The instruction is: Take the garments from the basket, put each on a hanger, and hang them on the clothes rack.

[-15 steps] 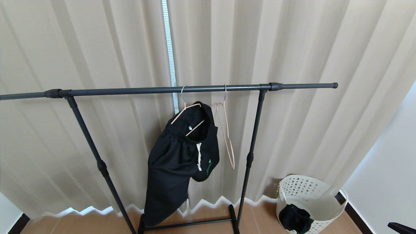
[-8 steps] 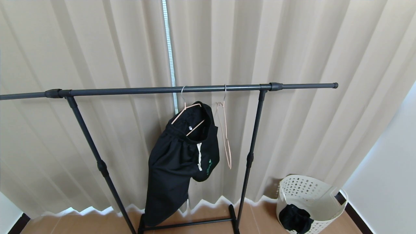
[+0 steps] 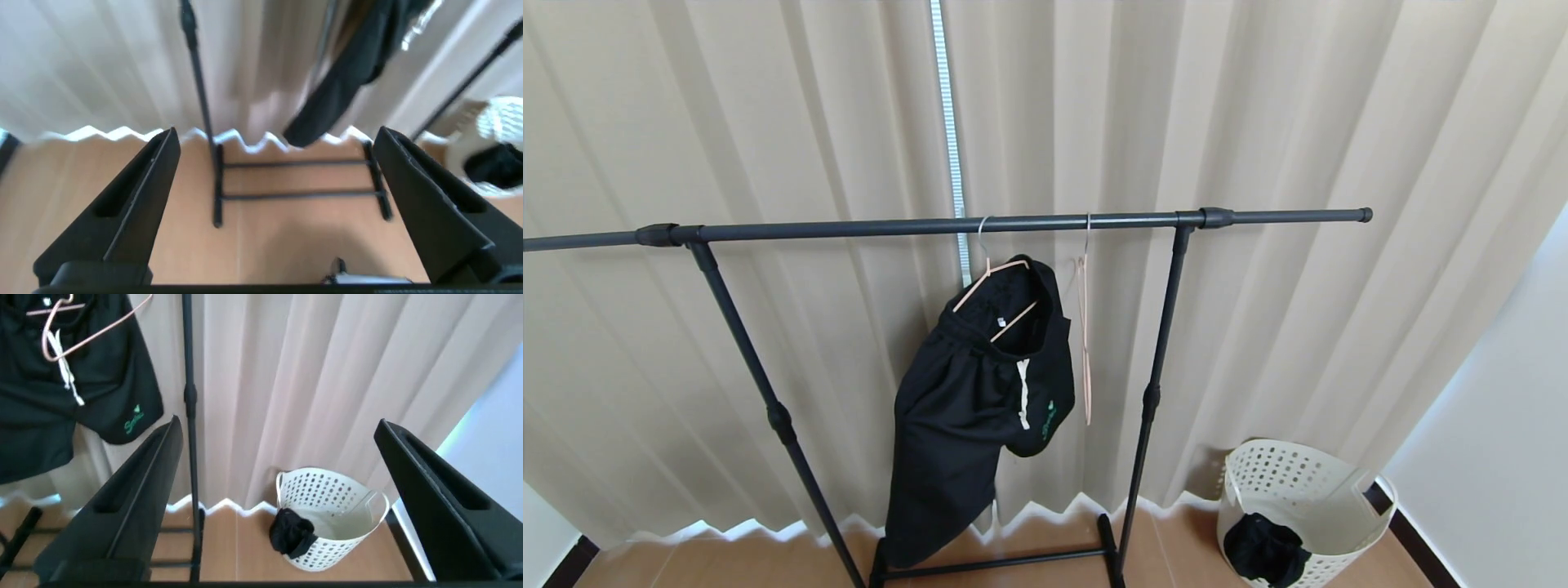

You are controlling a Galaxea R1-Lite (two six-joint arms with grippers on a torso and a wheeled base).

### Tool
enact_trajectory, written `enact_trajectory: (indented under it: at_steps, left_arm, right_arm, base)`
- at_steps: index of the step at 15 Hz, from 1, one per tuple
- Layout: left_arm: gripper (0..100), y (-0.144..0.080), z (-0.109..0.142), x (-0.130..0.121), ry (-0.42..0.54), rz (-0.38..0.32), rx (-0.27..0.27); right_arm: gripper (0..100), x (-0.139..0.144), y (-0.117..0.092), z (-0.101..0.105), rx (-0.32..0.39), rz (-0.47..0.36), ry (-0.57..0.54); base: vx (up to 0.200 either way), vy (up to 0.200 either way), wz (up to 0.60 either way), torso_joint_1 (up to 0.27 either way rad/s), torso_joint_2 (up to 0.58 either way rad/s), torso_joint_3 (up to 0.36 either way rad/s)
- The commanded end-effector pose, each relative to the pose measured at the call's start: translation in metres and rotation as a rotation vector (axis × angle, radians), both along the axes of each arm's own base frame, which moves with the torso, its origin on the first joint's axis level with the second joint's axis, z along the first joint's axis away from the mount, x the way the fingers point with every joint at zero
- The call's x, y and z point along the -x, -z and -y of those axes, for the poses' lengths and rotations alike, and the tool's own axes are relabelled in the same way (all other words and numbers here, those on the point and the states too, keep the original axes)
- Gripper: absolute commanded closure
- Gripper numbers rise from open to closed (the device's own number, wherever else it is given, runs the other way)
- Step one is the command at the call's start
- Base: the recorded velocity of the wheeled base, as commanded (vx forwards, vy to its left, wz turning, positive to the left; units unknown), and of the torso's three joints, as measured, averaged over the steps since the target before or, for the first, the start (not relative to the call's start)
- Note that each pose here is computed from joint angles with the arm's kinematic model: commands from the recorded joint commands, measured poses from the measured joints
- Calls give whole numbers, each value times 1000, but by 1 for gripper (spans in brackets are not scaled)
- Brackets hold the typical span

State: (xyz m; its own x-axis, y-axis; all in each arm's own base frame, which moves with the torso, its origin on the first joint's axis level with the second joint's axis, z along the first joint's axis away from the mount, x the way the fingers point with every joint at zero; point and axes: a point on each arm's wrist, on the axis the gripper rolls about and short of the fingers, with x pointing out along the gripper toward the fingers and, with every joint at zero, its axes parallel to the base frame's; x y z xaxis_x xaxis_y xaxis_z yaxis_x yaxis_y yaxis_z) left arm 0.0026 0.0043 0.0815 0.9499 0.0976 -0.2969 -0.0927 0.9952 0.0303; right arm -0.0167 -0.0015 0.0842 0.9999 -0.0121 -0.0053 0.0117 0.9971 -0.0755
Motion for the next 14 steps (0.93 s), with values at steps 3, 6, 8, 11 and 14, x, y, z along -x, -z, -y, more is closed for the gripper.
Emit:
enact_trajectory:
  at_steps: [3, 6, 8, 11, 14]
  left_arm:
    - [0, 2, 1, 20, -110, 216, -95]
    - [0, 4, 4, 20, 20, 237, 24]
    - [0, 5, 4, 24, 105, 288, 30]
    - [0, 5, 4, 24, 98, 300, 26]
    - [0, 5, 4, 24, 86, 297, 22]
  right_arm:
    - [0, 5, 1, -1, -1, 59, 29]
    - [0, 5, 0, -1, -19, 75, 18]
    - [0, 5, 0, -1, -25, 75, 15]
    - [0, 6, 0, -2, -50, 80, -34]
    - [0, 6, -1, -1, -51, 87, 1]
  base:
    - [0, 0, 0, 0, 0, 0]
    - [0, 0, 0, 0, 0, 0]
    - [0, 0, 0, 0, 0, 0]
    - [0, 0, 0, 0, 0, 0]
    - [0, 0, 0, 0, 0, 0]
